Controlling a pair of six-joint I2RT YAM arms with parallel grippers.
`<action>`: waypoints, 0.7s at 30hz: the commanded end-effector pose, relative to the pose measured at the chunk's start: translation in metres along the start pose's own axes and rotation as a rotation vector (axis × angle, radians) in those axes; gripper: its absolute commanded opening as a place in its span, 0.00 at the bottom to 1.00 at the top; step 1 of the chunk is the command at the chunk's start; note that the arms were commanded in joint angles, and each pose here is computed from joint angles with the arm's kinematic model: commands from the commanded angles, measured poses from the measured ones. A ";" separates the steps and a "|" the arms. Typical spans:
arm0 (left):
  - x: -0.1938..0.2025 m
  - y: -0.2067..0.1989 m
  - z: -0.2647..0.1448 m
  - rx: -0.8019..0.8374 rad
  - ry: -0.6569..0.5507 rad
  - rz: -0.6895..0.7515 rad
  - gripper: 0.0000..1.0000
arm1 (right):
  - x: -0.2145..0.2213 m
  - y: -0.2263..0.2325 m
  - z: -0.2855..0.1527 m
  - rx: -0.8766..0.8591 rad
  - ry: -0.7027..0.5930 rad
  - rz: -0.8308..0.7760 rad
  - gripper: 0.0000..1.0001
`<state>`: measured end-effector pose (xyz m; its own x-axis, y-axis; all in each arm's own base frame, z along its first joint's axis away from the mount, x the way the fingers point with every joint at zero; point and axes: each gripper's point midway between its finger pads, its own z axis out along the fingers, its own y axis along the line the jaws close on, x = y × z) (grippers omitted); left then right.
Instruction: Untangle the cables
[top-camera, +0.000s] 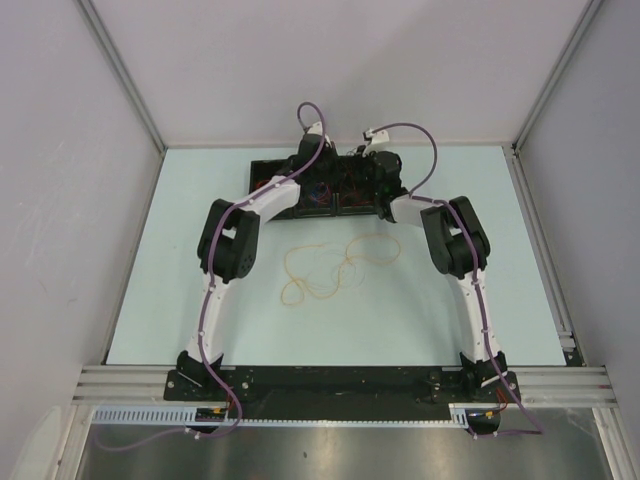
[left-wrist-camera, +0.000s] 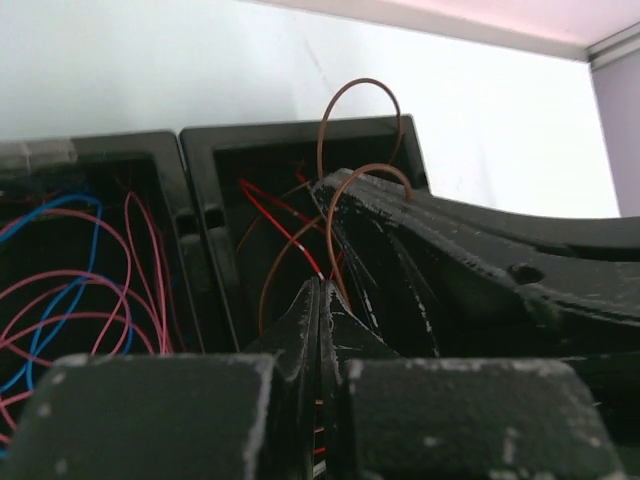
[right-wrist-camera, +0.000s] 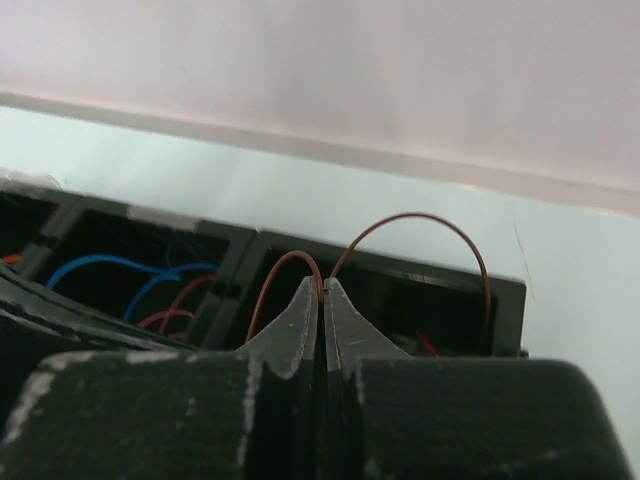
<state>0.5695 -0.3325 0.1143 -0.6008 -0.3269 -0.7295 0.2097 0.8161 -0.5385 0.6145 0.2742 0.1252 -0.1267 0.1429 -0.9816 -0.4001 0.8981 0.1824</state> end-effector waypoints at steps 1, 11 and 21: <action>-0.015 -0.014 -0.007 -0.009 -0.004 0.007 0.00 | -0.030 -0.003 -0.012 0.030 -0.016 -0.039 0.00; -0.016 -0.011 -0.014 -0.060 0.033 0.027 0.00 | -0.053 0.009 -0.021 0.018 0.123 -0.013 0.46; -0.019 -0.013 -0.012 -0.069 0.062 0.032 0.00 | -0.069 0.014 -0.026 0.072 0.333 -0.005 0.63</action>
<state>0.5640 -0.3272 0.1249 -0.6589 -0.2858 -0.6958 0.1536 0.8544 -0.4964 0.6073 0.2721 0.1761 -0.3471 0.0330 -0.9373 -0.3662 0.9153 0.1678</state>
